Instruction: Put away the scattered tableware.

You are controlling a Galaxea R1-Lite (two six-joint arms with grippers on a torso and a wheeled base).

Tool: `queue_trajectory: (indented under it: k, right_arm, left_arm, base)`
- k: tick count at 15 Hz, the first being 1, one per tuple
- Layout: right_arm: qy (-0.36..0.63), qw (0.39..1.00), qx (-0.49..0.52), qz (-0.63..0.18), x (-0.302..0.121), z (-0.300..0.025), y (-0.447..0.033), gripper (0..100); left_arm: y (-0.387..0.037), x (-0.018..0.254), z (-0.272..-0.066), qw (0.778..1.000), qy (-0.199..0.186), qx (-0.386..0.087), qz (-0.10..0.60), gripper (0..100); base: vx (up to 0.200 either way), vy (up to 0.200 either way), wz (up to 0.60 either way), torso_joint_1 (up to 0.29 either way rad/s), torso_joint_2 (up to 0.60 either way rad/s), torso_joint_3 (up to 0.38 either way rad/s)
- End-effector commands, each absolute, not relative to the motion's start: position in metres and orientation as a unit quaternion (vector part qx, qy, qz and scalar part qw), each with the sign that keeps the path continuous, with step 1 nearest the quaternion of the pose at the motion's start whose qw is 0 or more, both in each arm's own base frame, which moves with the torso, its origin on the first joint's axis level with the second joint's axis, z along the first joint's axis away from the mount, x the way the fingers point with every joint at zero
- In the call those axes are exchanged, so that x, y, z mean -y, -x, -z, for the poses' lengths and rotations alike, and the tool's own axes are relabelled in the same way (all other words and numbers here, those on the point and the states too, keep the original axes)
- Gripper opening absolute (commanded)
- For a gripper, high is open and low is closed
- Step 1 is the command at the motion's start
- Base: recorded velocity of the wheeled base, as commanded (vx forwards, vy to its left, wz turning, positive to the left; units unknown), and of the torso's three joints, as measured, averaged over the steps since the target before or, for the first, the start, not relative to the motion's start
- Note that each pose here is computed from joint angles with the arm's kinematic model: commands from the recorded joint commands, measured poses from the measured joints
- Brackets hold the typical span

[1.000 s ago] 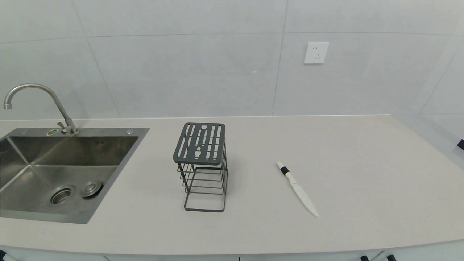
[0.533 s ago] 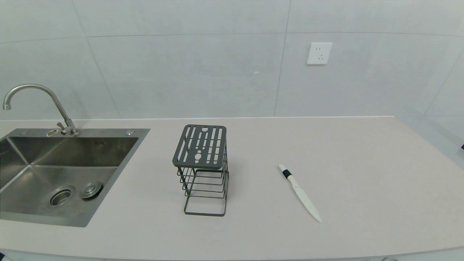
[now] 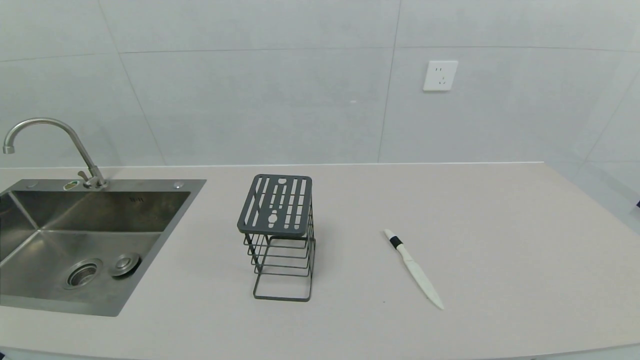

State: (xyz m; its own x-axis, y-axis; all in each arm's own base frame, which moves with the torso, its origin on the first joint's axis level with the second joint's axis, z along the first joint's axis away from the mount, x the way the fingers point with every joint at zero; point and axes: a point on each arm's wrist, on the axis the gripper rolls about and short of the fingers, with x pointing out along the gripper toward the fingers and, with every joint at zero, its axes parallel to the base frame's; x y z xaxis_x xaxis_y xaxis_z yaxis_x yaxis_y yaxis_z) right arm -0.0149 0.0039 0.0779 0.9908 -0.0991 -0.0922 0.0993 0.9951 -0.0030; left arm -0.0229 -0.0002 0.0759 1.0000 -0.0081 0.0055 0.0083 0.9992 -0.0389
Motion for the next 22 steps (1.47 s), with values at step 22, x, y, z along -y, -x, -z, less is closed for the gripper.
queue_trajectory:
  k: [22]
  right_arm:
    - [0.03, 0.985, 0.036, -0.169, -0.013, -0.104, 0.014, 100]
  left_arm:
    - [0.023, 0.0, -0.076, 1.0, 0.002, 0.002, 0.008, 100]
  base:
    - [0.0, 0.0, 0.0, 0.051, -0.01, 0.038]
